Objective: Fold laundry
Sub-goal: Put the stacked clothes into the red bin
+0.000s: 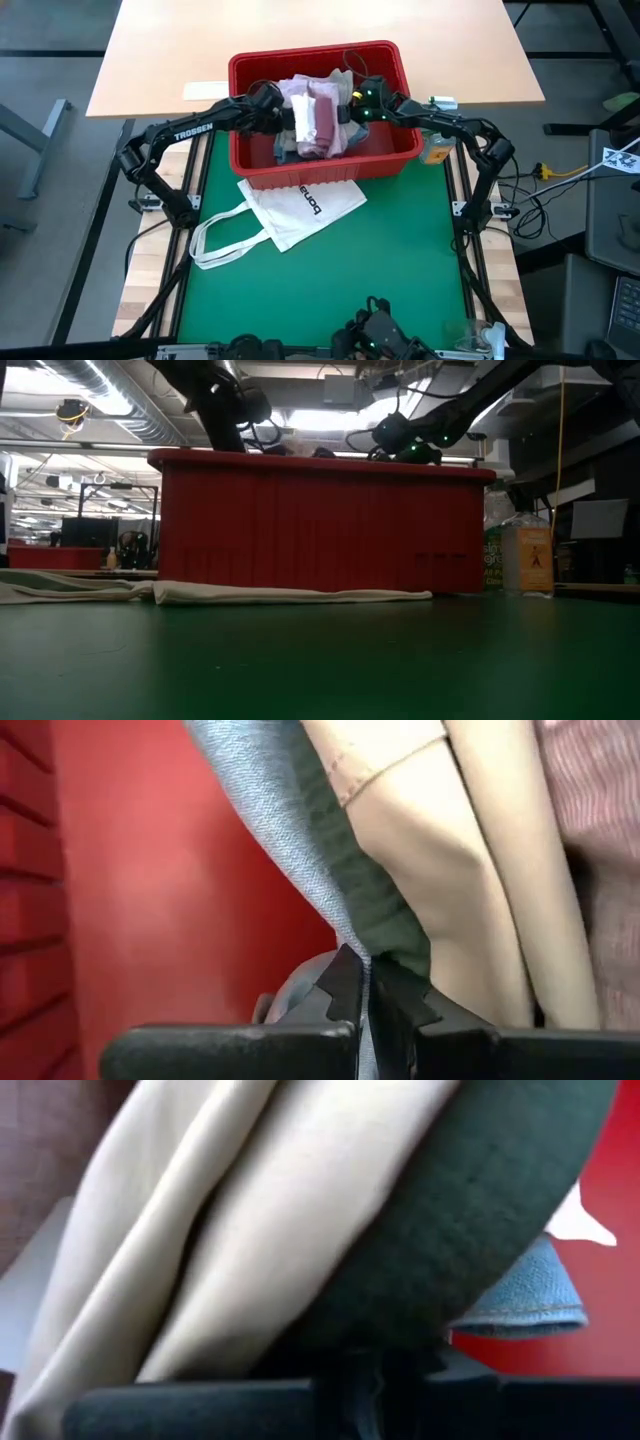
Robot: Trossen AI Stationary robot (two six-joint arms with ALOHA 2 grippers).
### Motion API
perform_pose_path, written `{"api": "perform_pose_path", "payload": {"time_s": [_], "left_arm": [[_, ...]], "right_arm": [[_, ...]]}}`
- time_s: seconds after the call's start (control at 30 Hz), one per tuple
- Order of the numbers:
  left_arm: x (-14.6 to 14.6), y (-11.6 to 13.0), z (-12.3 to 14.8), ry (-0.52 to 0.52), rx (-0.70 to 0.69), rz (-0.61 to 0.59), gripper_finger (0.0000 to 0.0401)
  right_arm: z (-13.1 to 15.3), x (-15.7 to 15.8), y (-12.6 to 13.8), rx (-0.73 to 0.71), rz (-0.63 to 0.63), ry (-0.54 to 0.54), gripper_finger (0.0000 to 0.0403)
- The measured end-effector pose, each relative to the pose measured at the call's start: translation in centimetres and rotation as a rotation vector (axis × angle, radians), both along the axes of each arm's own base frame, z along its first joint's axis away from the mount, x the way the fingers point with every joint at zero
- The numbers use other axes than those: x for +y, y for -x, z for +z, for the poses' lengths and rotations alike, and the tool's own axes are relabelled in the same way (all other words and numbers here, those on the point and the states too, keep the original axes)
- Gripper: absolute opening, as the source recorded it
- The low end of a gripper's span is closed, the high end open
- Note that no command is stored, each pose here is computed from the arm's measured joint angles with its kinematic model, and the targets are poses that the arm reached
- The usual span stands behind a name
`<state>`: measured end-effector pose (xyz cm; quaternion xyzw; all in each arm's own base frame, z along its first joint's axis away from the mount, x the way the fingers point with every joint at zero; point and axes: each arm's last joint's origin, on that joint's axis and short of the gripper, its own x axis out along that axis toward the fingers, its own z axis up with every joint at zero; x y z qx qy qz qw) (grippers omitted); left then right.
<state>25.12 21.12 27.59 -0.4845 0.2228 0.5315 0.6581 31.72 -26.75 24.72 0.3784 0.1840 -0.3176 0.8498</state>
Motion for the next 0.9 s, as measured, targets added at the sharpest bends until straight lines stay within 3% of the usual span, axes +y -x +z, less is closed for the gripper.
{"api": "perform_pose_path", "payload": {"time_s": [0.37,0.67,0.9], "left_arm": [[0.31,0.43,-0.52,-0.065,0.093,-0.042,0.0007],[0.44,0.46,-0.42,-0.116,0.134,-0.044,0.0072],[0.56,0.51,-0.35,-0.14,0.148,-0.024,0.0112]], "right_arm": [[0.03,-0.32,0.18,0.003,-0.029,0.016,0.0037],[-0.01,-0.39,0.31,0.015,-0.048,0.017,0.0041],[0.09,-0.49,0.39,0.027,-0.084,0.039,0.0107]]}}
